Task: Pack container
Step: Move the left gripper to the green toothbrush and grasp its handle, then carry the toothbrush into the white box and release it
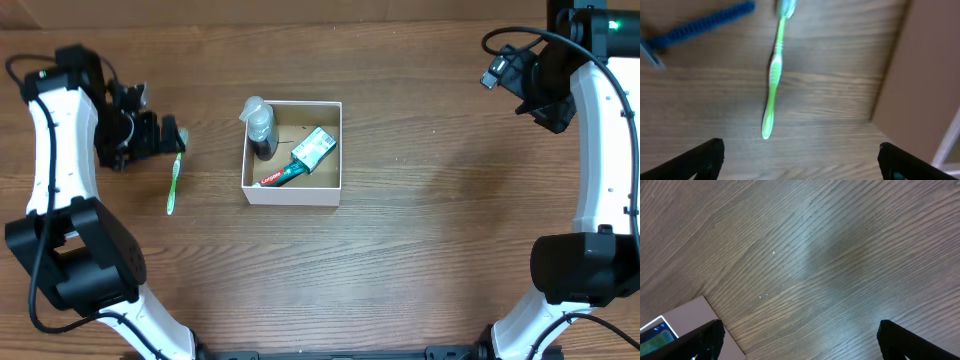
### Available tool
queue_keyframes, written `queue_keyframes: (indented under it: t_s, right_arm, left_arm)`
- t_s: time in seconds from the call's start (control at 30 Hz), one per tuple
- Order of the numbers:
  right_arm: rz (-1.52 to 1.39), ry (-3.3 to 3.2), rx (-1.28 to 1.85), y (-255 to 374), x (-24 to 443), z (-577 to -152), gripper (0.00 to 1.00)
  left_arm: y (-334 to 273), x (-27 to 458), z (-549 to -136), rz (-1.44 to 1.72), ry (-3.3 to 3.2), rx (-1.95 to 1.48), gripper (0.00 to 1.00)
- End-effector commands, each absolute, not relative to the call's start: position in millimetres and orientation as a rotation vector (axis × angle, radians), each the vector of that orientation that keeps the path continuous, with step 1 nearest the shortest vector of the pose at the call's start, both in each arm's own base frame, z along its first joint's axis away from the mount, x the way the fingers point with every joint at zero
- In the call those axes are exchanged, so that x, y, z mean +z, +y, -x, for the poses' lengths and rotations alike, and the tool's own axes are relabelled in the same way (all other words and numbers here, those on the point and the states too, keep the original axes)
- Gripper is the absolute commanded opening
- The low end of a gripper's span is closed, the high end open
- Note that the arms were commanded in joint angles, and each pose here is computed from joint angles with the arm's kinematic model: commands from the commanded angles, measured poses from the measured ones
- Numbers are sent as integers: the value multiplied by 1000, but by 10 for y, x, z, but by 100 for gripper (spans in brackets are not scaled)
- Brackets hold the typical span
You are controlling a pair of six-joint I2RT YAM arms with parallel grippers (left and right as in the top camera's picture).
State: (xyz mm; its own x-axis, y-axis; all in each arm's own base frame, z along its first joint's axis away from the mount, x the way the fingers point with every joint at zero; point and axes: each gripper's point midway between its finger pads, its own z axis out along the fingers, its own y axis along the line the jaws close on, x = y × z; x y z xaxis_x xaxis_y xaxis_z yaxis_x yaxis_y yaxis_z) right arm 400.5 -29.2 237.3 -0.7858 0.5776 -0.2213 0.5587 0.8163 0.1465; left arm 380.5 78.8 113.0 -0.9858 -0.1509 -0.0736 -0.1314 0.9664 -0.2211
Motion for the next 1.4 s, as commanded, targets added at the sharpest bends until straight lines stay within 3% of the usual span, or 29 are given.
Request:
queue_keyframes:
  t_s: [0.0,0.33,0.53,0.63,0.8,0.87,1.07,1.23,1.37]
  right_arm:
    - [-875,2733,95,-317,2392,-4018,100]
    - [-875,2733,95,-317,2392,-4018,100]
    - [-875,2733,95,-317,2392,-4018,100]
    - [-875,2733,95,-317,2392,-4018,100]
    - [-875,2733,95,-317,2392,-4018,100]
    - [-875,2733,95,-317,2392,-4018,100]
    - [-875,2733,95,-317,2392,-4018,100]
    - [-875,2733,95,-317,2392,-4018,100]
    - [-875,2733,95,-317,2392,-4018,100]
  left_arm:
    - [800,875,-3776,265,3015,-338,100]
    - [639,111,-3907,177,3044,-298,100]
    - [561,-251,-3894,103,3132,-149,93]
    - [589,-287,-3885,120,3144,-108,80]
    - [616,-288,-3862,137,3153,-86,29]
    - [645,-289,-3858,207,3152,-69,21]
    - [641,-283,-3829,260,3161,-72,4]
    - [627,-222,-3840,285,3166,-87,4]
    - [556,106,-4000,289,3144,-176,4]
